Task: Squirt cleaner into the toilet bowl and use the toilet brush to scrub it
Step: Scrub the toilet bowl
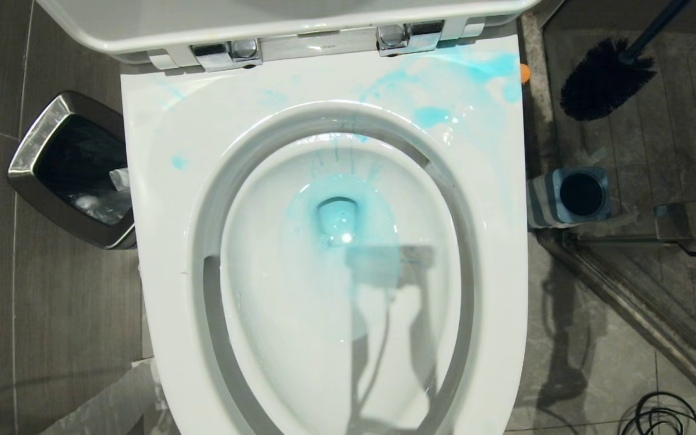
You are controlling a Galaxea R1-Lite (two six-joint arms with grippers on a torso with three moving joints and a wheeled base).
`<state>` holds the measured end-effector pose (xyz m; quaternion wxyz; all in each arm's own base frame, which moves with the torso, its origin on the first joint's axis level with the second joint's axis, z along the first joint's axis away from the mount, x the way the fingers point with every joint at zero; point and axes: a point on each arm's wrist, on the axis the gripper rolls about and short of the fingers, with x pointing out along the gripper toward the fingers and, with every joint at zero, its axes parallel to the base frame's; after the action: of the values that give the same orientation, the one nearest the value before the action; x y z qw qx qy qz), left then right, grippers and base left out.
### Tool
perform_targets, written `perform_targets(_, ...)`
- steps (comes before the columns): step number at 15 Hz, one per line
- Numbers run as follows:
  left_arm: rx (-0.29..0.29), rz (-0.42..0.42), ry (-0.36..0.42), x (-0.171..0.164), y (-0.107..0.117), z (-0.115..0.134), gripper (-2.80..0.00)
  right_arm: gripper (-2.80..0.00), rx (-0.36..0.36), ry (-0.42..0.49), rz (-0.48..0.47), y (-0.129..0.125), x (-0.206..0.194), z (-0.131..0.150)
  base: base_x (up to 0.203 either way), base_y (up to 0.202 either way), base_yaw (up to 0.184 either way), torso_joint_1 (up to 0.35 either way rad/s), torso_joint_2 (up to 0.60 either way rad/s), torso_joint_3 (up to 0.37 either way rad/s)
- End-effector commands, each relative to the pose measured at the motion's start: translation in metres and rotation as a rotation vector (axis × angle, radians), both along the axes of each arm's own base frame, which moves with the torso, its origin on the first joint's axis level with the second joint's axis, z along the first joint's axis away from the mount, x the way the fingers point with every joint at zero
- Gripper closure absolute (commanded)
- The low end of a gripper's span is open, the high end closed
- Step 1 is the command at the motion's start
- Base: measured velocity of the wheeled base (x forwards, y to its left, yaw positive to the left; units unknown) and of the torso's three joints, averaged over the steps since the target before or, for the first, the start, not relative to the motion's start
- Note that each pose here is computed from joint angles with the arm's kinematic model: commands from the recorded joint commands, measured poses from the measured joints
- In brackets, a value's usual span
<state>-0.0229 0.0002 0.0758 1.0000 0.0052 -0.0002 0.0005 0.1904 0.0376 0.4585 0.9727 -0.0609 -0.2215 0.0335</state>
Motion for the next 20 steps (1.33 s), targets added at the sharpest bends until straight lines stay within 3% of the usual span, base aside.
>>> perform_targets(1,0.005,0.001,0.003,0.0,0.0,0.0,0.0,0.0,-0.019,-0.017,0.006,0.005,-0.008,0.009,0.0,0.0,0.0,0.0,0.0,0.0)
perform_targets(7,-0.009,-0.002,0.0,0.0,0.0,0.0,0.0,0.0,0.03,-0.044,-0.041,0.024,-0.034,0.021,0.0,0.0,0.0,0.002,0.0,0.061)
perform_targets(12,-0.006,-0.002,0.0,0.0,0.0,0.0,0.0,0.0,-0.005,-0.086,-0.07,0.02,-0.054,0.041,0.0,0.0,0.0,0.002,0.0,0.193)
perform_targets(20,-0.004,-0.002,0.0,0.0,0.0,0.0,0.0,0.0,0.036,0.025,0.027,0.057,-0.063,0.037,0.0,0.0,0.0,0.002,0.0,0.199)
